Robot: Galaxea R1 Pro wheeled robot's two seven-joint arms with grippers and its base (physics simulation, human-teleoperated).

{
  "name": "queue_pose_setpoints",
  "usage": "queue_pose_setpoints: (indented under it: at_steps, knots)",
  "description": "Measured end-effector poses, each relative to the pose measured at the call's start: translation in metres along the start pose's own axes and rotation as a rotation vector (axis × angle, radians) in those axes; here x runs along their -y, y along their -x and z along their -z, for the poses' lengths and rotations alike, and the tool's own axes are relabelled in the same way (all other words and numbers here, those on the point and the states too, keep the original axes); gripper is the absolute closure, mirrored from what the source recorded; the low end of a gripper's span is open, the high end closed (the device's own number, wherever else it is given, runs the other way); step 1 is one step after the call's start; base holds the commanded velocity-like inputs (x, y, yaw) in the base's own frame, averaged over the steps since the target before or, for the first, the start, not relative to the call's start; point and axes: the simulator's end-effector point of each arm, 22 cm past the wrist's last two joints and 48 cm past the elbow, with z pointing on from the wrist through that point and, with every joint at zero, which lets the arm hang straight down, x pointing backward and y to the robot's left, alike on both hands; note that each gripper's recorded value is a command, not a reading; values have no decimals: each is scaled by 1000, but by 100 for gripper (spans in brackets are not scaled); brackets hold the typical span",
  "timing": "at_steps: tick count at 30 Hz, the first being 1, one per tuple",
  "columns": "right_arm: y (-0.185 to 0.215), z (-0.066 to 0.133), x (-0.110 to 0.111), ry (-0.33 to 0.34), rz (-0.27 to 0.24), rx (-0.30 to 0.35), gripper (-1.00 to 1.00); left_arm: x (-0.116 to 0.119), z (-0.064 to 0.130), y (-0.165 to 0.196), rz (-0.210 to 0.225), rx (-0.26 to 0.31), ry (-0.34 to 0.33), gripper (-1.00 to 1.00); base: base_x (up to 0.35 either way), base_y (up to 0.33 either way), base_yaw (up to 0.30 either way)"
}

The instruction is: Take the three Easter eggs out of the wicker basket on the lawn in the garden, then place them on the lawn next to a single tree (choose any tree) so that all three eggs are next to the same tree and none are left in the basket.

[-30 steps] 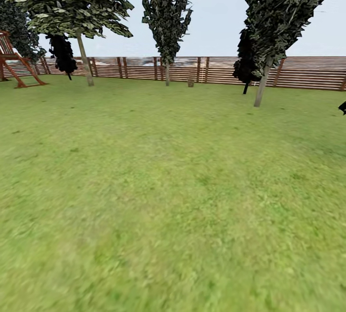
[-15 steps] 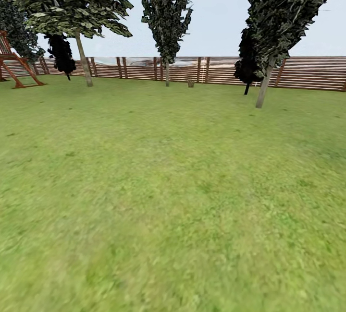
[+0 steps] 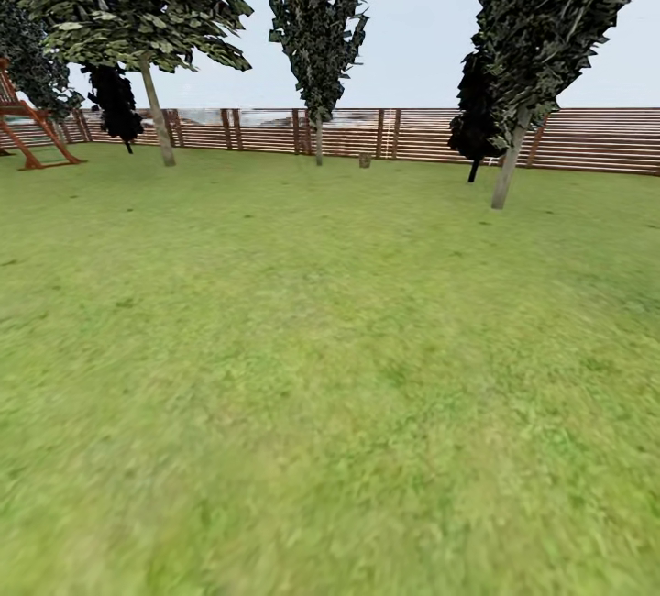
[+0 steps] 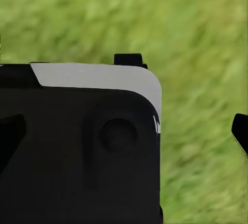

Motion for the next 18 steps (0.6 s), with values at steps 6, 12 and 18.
queue_pose_setpoints:
  at_steps: [6,12,18]
  knots:
    - [0,0,0,0,0,0,-100,0,0,0,0,0,0,-100,332,0,0]
    - [0,0,0,1,0,0,-100,0,0,0,0,1,-1,-100,332,0,0]
    - [0,0,0,1,0,0,-100,0,0,0,0,0,0,-100,332,0,0]
